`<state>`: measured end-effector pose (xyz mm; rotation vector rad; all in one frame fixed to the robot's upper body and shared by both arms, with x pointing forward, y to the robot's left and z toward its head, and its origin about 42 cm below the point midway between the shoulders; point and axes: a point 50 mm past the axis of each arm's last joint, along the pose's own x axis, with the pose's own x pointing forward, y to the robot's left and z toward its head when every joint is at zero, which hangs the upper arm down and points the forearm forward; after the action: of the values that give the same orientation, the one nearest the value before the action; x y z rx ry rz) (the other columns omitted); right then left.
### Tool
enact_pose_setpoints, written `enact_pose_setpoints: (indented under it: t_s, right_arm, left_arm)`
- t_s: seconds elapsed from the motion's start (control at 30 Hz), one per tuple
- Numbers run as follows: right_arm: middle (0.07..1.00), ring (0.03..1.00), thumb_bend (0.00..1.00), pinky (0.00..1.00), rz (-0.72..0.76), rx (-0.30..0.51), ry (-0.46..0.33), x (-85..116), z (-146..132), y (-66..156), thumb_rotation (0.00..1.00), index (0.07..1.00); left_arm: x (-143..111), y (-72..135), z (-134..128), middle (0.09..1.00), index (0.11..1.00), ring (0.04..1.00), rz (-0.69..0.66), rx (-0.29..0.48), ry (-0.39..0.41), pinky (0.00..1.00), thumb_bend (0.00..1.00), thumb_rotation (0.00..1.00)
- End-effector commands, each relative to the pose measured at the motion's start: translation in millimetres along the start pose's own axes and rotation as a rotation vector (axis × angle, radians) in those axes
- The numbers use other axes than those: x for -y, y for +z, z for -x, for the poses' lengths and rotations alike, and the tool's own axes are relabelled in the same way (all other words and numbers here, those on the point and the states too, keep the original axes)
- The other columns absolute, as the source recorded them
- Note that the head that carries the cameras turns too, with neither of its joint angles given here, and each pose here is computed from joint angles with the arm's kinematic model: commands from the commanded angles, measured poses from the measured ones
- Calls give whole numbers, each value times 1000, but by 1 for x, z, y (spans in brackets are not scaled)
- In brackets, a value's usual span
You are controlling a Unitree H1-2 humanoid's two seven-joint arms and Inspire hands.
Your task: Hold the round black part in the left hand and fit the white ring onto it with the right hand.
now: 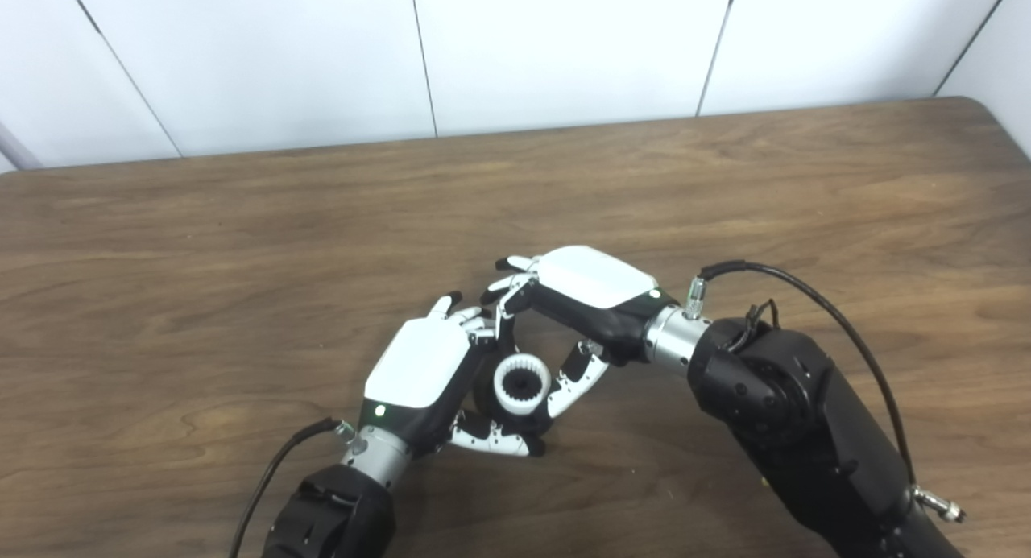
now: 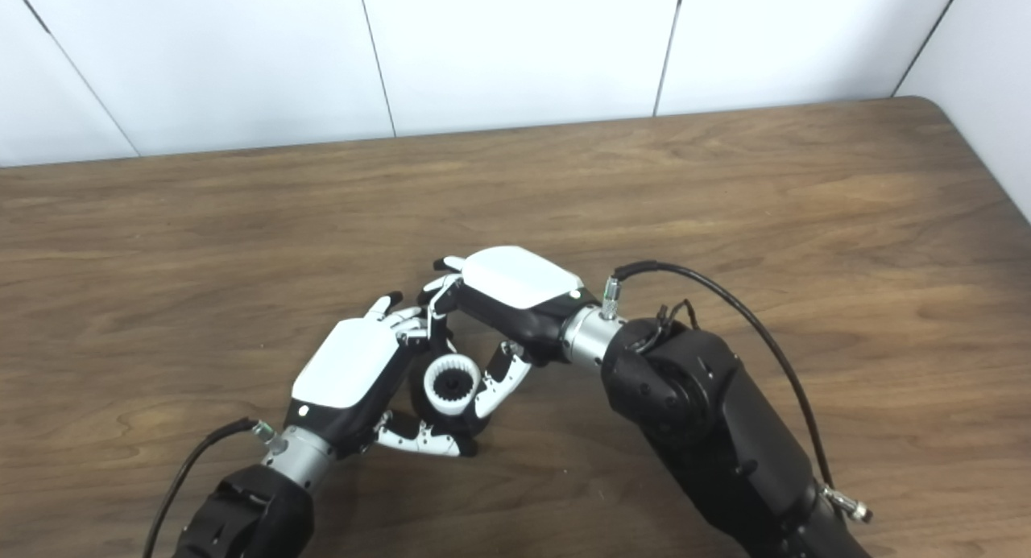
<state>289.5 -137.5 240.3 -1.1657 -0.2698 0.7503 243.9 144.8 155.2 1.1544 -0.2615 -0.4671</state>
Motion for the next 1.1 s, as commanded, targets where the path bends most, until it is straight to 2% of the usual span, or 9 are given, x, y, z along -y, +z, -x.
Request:
enact_pose_setpoints:
  t_s: [0.0, 0.3, 0.93, 0.97, 1.0, 1.03, 1.07]
  right_arm:
    - [849, 971, 523, 952, 48, 33, -52, 11, 4, 6, 130, 484]
    - [843, 960, 523, 930, 53, 48, -53, 8, 3, 10, 130, 483]
    - [871, 974, 525, 961, 48, 28, -55, 10, 3, 7, 149, 492]
    - [872, 974, 729, 961, 47, 28, -57, 10, 3, 7, 174, 546]
    - [872, 974, 837, 961, 47, 29, -59, 10, 3, 7, 187, 573]
    - [872, 973, 906, 961, 48, 27, -59, 10, 3, 7, 195, 589]
    - [874, 975, 932, 964, 47, 27, -59, 10, 3, 7, 198, 593]
  left_arm:
    - [-10, 1, -2, 773, 486, 874, -34, 21, 28, 995, 521, 52]
    - [-10, 1, -3, 774, 486, 878, -30, 20, 28, 1000, 520, 51]
    - [-11, 1, -3, 773, 486, 876, -33, 23, 30, 998, 520, 52]
    - [-11, 1, -3, 773, 486, 876, -35, 23, 30, 998, 520, 52]
    - [-11, 1, -3, 772, 485, 875, -37, 24, 30, 996, 520, 52]
    - [-11, 1, -3, 772, 485, 874, -38, 23, 29, 994, 520, 53]
    - [-11, 1, -4, 772, 485, 875, -37, 23, 28, 994, 521, 53]
